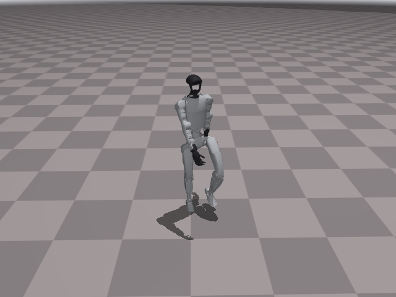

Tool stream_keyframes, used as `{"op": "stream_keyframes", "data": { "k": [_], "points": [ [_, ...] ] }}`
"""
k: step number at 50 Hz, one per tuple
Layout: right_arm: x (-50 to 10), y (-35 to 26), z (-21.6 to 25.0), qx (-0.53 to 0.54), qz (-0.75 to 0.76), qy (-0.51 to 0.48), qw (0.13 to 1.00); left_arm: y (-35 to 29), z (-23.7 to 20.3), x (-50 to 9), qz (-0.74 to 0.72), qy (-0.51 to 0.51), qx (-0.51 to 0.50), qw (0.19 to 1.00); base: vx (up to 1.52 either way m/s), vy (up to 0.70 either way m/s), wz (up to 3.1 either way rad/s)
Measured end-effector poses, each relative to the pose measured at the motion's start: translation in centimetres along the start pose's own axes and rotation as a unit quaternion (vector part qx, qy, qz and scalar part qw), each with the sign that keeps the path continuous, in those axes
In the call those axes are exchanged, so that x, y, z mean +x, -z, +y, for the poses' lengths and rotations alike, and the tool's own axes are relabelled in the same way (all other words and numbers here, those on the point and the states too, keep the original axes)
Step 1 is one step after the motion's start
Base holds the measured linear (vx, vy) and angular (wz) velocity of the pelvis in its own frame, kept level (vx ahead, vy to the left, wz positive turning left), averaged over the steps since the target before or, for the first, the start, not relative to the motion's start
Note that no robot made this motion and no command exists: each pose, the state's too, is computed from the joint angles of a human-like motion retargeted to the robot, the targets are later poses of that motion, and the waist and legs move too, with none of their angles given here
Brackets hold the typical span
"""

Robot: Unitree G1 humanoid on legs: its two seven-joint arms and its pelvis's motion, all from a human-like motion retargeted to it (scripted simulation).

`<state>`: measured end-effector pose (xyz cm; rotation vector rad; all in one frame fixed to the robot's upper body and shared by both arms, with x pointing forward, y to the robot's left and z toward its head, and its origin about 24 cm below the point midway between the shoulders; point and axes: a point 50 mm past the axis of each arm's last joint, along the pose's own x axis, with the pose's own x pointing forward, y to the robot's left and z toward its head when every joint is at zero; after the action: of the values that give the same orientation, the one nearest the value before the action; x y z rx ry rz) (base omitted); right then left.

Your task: In place motions

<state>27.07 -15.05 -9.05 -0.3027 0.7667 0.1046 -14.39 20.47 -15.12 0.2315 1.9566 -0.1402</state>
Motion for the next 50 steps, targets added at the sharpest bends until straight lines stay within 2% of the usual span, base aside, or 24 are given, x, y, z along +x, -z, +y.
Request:
{"op": "stream_keyframes", "data": {
  "k": [9,15,20,25,28,33,39,45,50],
  "points": [
    [-4.8,14.0,3.1,-0.003,0.245,-0.051,0.968,-5.8,2.0,-0.6,-0.087,-0.027,-0.052,0.994,0.14,0.14,0.74],
    [-5.8,16.1,2.2,0.002,0.256,-0.059,0.965,-11.3,5.1,-2.3,-0.168,-0.058,0.014,0.984,-0.06,0.16,0.26],
    [-6.0,16.9,1.5,-0.005,0.238,-0.055,0.970,-13.3,7.5,-3.5,-0.169,-0.103,0.060,0.978,0.02,0.23,-0.49],
    [-7.7,19.5,0.7,-0.023,0.269,-0.043,0.962,-14.7,8.2,-4.3,-0.191,-0.161,0.017,0.968,0.04,0.23,-0.10],
    [-9.6,22.0,0.4,-0.043,0.310,-0.032,0.949,-18.0,7.0,-5.5,-0.236,-0.137,0.006,0.962,-0.02,0.26,-0.66],
    [-14.8,27.0,0.3,-0.071,0.422,-0.038,0.903,-27.0,6.4,-11.3,-0.380,-0.091,0.008,0.920,-0.10,0.26,-0.15],
    [-23.7,32.4,1.9,-0.027,0.587,-0.138,0.797,-36.0,7.8,-23.3,-0.582,-0.088,0.014,0.808,-0.03,0.09,0.71],
    [-29.2,34.3,3.4,0.074,0.669,-0.145,0.725,-38.5,9.5,-32.9,-0.714,-0.127,0.003,0.689,0.04,0.03,0.30],
    [-27.7,33.7,4.3,0.136,0.647,-0.107,0.743,-38.5,9.6,-33.4,-0.722,-0.141,-0.007,0.677,0.02,0.00,-0.26]
  ]
}}
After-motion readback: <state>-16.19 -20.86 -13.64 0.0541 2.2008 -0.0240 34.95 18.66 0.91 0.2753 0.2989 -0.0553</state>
